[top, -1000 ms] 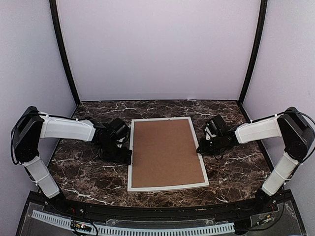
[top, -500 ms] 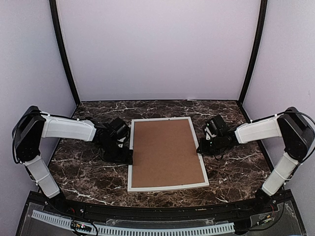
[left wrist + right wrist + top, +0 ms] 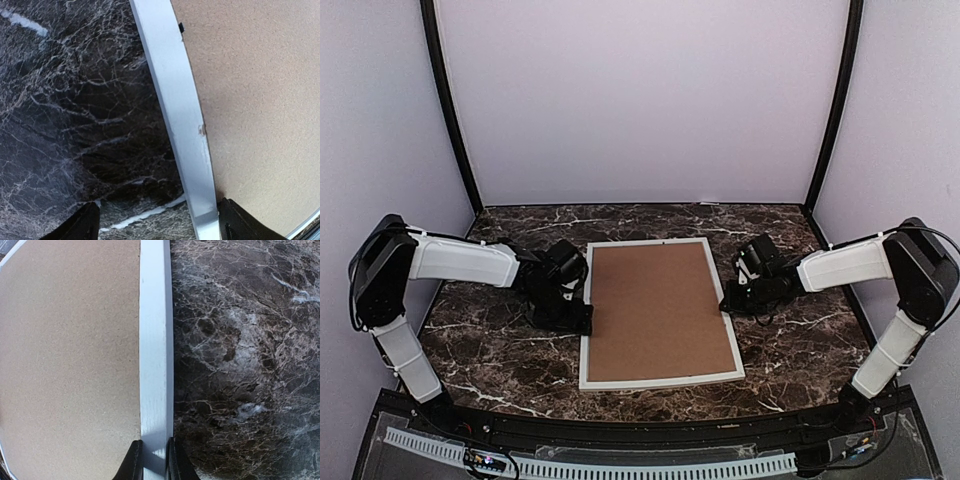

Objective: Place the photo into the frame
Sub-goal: Press the fastener.

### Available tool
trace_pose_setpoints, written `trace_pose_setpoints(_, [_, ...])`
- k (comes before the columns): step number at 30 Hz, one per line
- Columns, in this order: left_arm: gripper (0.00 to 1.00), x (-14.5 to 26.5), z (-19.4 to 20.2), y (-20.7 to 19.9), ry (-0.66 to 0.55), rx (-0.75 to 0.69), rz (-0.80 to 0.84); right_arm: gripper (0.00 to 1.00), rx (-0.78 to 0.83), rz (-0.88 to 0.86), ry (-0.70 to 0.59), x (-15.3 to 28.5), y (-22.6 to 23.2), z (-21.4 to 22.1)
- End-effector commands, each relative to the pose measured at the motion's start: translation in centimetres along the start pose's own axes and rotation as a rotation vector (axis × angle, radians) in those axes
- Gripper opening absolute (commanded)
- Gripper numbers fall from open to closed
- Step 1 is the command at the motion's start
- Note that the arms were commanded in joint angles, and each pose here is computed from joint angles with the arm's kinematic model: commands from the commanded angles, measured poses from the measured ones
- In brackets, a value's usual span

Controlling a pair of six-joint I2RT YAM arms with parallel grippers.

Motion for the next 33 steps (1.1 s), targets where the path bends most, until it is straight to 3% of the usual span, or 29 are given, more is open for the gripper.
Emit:
trace_pose_setpoints(1, [0.85,-3.1,2.0,-0.1,0.105,-0.027,-0.019,0.03,-0.018,0.017,0.133,-1.3,-0.8,3.3])
trace_pose_setpoints(6, [0.85,-2.8,1.7,-0.1,0.098,-0.041,-0.036,0.03,-0.020,0.017,0.136,-1.4,-0.9,3.4])
trace_pose_setpoints(14, [0.86,4.1,-3.2,-2.1,-0.130,-0.087,0.053,0.03,-0.023,0.014,0.132,-1.5,-0.8,3.3])
trace_pose_setpoints(19, [0.87,6.4,-6.5,-1.0,-0.209,-0.058,0.084,0.03,-0.025,0.010,0.129,-1.4,-0.7,3.2])
trace_pose_setpoints(33, [0.87,2.7,-11.5,3.2,-0.143,-0.039,-0.030,0.02,-0.057,-0.015,0.106,-1.1,0.7,3.5])
Point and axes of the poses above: each gripper's point midway between its finger pads, its own x axis back along the fingers, its own y axis along the line the jaws close on, z = x × y, the point moved 6 cm from there along x, back along the fingers, and after that the axes turned 1 degree about x, right-handed, at the moved point
